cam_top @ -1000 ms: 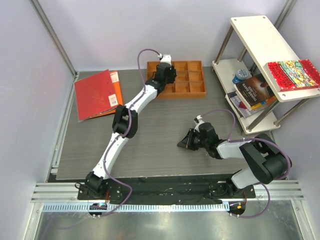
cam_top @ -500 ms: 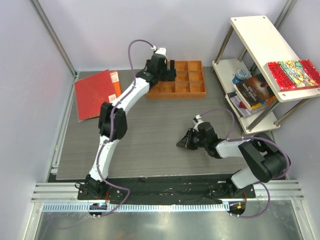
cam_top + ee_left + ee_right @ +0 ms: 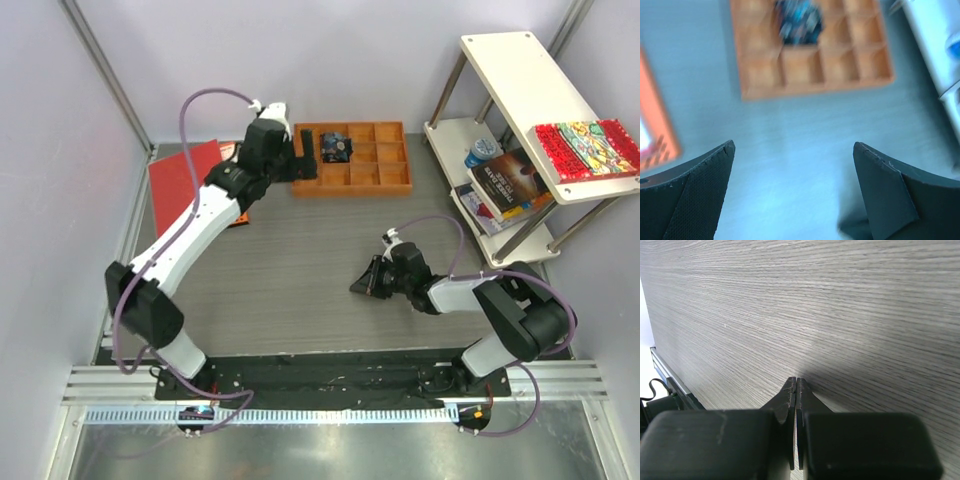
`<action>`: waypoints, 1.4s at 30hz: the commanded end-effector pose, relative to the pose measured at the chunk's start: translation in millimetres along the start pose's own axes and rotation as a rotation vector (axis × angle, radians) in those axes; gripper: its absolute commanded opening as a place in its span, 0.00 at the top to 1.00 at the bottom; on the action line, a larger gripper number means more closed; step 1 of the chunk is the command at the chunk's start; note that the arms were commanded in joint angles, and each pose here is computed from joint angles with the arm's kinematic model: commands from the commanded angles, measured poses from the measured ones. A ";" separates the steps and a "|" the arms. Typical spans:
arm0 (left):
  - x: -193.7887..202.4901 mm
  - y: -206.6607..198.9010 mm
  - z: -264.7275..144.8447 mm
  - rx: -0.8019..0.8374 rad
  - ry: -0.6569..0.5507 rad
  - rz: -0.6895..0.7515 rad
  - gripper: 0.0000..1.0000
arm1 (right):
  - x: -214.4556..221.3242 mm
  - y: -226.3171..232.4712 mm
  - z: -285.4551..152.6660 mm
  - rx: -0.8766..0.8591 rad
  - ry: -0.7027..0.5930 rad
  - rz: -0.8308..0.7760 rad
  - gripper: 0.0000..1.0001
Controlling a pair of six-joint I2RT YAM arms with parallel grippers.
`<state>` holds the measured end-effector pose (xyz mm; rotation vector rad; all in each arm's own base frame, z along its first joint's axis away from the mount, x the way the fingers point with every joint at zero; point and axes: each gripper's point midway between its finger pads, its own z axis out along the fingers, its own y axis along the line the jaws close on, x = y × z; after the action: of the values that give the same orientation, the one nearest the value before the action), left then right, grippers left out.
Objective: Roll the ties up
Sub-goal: Reset both arms
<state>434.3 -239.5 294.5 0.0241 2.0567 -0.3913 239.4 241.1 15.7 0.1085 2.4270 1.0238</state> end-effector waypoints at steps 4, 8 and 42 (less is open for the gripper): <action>58.8 56.3 -67.3 -0.128 0.051 -0.008 0.00 | 38.8 -41.1 -2.5 0.195 0.107 -0.028 0.98; 103.6 98.4 -99.2 -0.225 0.068 0.025 0.00 | 38.3 -40.0 -2.5 0.213 0.099 -0.043 0.98; 156.5 205.8 -140.0 -0.461 -0.327 0.285 0.00 | 15.2 -4.5 -55.5 0.037 -0.214 -0.105 0.36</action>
<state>240.4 -16.4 141.0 -0.1032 1.9123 0.2362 196.9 211.7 35.1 0.0812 2.2792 0.8989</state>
